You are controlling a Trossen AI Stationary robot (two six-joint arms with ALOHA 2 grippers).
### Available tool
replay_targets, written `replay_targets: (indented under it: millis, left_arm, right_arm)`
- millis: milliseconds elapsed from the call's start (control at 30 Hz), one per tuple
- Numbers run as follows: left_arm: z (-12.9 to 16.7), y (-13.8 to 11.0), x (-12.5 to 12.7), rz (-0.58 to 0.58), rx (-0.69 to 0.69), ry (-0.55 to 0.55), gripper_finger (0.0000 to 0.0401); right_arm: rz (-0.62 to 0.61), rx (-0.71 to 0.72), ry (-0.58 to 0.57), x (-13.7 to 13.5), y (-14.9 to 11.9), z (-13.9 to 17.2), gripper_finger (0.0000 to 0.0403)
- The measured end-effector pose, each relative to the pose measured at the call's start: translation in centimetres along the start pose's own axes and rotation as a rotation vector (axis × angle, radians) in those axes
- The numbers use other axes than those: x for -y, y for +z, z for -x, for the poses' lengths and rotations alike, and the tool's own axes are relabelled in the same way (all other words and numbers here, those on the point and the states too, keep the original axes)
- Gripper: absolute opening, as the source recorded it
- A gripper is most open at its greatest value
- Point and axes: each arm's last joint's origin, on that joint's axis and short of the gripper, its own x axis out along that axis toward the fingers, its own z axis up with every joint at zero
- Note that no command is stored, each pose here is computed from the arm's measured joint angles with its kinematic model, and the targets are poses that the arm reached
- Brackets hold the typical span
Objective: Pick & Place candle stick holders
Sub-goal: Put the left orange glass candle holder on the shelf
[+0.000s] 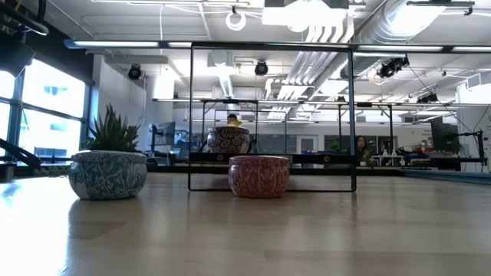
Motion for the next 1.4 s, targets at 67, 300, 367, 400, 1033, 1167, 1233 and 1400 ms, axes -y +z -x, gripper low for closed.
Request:
replay_targets:
  millis: [67,300,367,400,1033,1167,1233,1400]
  left_arm:
    - [0.0,0.04,-0.01,-0.003,0.013,0.004,0.0155]
    - [0.01,0.17,-0.04,-0.001,0.059,0.018,0.0166]
    - [0.01,0.22,-0.05,0.005,0.073,0.023,0.0179]
    - [0.01,0.23,-0.05,0.005,0.078,0.024,0.0187]
    - [0.09,0.76,0.29,-0.13,0.219,0.035,0.0296]
    - [0.13,0.93,0.26,-0.127,0.275,0.056,0.0296]
    - [0.15,0.98,0.35,-0.126,0.285,0.049,0.0296]
    - [0.15,0.99,0.4,-0.126,0.286,0.043,0.0296]
  right_arm:
    - [0.0,-0.001,0.0,0.01,-0.01,0.0,0.0279]
    - [0.002,-0.003,-0.003,0.02,-0.04,0.0,0.0279]
    - [0.002,-0.004,-0.004,0.03,-0.05,0.0,0.0279]
    - [0.002,-0.004,-0.004,0.02,-0.05,0.0,0.0279]
    - [0.005,-0.009,-0.014,0.07,-0.12,0.0,0.0279]
    - [0.005,-0.009,-0.013,0.06,-0.11,0.0,0.0279]
    - [0.005,-0.009,-0.013,0.06,-0.12,0.0,0.0279]
    - [0.007,-0.015,-0.015,0.08,-0.19,0.0,0.0279]
